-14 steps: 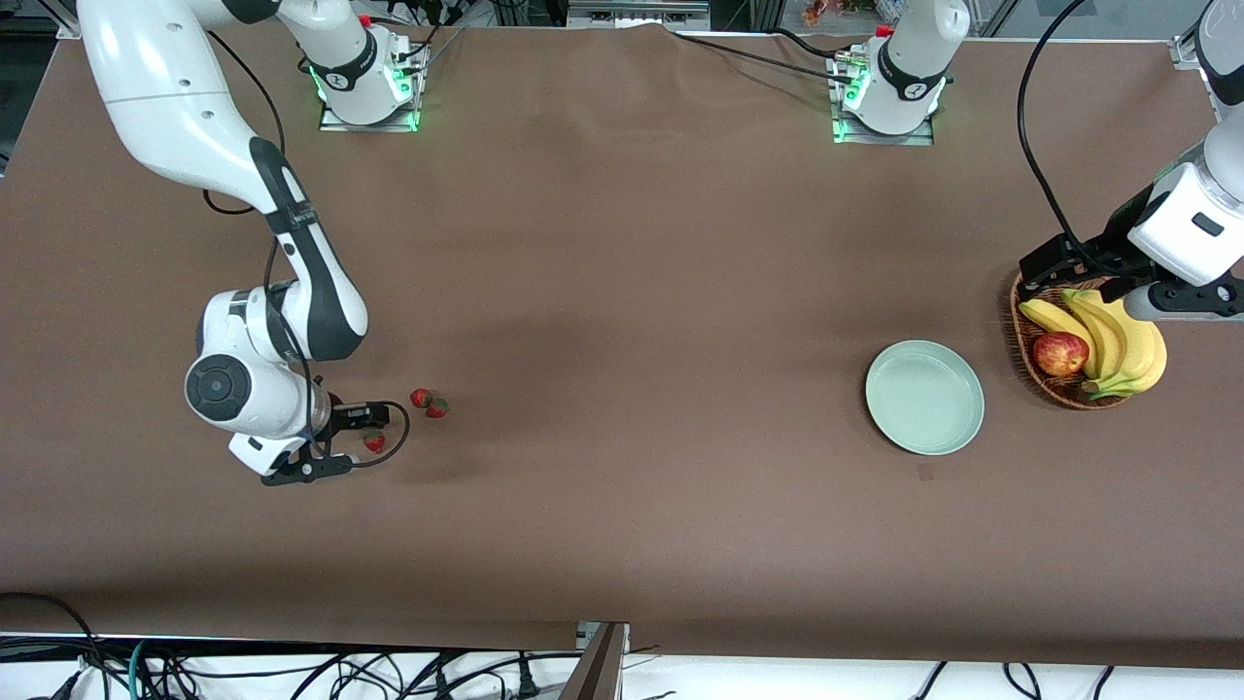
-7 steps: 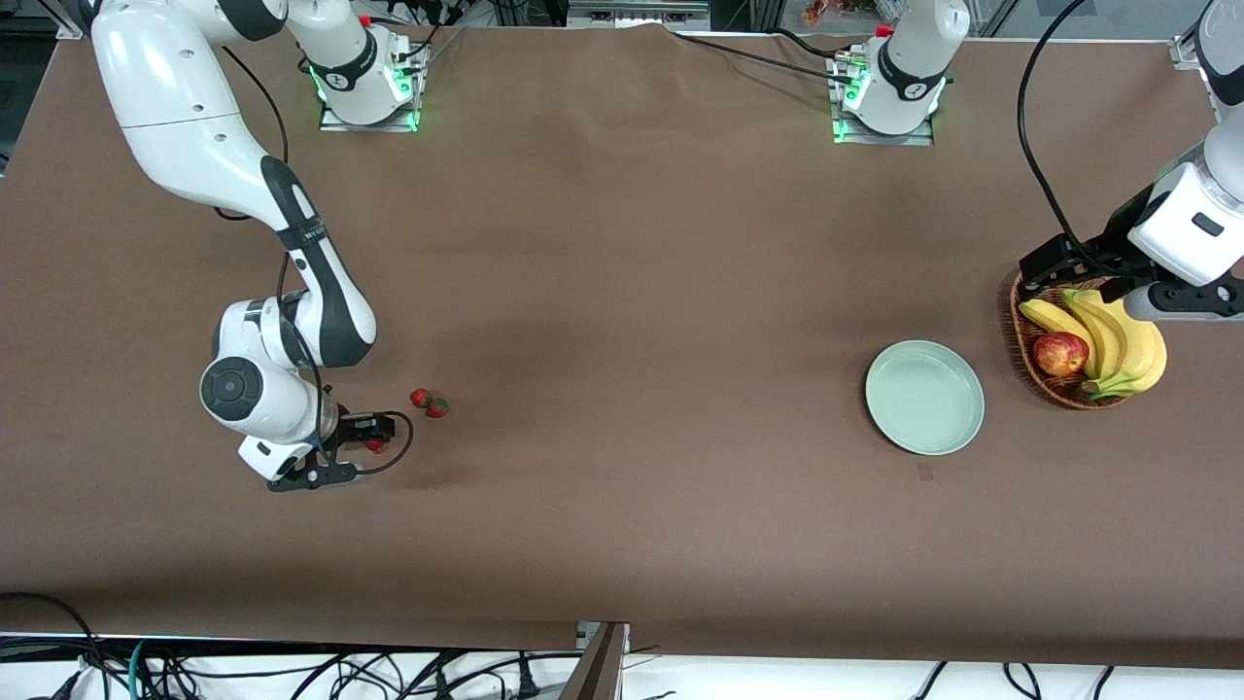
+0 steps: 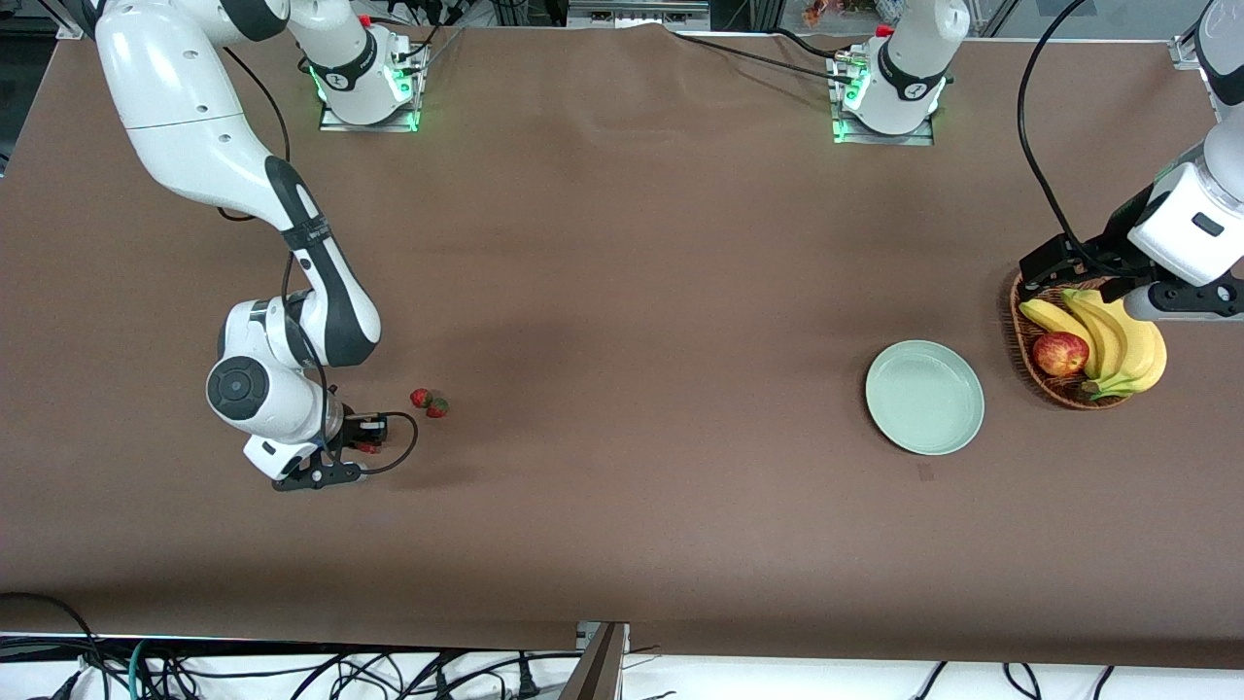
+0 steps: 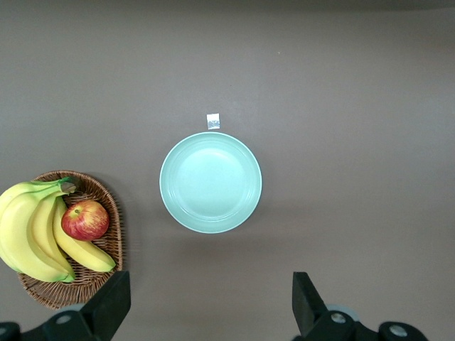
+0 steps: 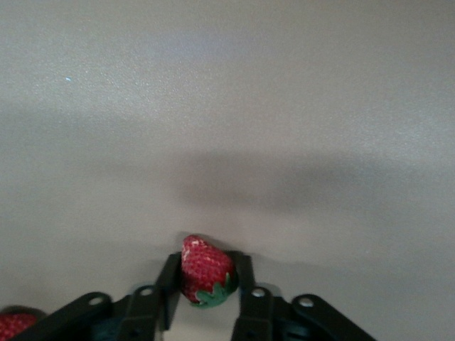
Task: Collect all strawberries into plate
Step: 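Grasp one strawberry with the right gripper and lift it, then carry the strawberry with the right gripper toward the table middle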
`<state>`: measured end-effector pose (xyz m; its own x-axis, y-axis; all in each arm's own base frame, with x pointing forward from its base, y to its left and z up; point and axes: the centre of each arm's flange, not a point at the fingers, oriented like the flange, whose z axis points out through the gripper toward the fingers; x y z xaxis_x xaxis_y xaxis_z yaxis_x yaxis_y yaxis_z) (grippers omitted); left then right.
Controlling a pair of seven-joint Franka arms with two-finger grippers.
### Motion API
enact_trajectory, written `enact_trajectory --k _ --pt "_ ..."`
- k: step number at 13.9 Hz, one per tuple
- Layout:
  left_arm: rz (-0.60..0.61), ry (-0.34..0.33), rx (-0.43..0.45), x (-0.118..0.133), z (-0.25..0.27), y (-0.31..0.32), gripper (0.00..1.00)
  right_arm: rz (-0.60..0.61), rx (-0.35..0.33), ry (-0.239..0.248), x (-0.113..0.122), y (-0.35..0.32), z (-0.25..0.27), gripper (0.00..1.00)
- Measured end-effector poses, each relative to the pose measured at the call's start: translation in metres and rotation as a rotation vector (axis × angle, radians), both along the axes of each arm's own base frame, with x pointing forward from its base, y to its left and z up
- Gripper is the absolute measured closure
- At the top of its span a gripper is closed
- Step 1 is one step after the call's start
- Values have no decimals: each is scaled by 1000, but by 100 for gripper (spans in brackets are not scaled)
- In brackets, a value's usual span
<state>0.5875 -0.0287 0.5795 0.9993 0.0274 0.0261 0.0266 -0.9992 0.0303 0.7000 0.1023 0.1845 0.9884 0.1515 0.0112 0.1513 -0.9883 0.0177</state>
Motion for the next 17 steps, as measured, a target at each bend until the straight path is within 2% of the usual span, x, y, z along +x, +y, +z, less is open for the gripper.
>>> enact_trajectory --k 5,7,9,12,15,17 --pt "0 0 0 0 0 0 0 15 15 10 1 15 10 67" --pt "0 0 0 0 0 0 0 -15 48 23 2 53 36 67" --pt "0 0 0 0 0 0 0 -101 85 17 -5 112 62 67" --pt "0 0 0 0 0 0 0 -243 119 5 -40 218 72 67" --pt "0 0 0 0 0 0 0 -336 194 -42 -91 325 65 67" --pt "0 0 0 0 0 0 0 -371 249 -57 -127 381 50 67"
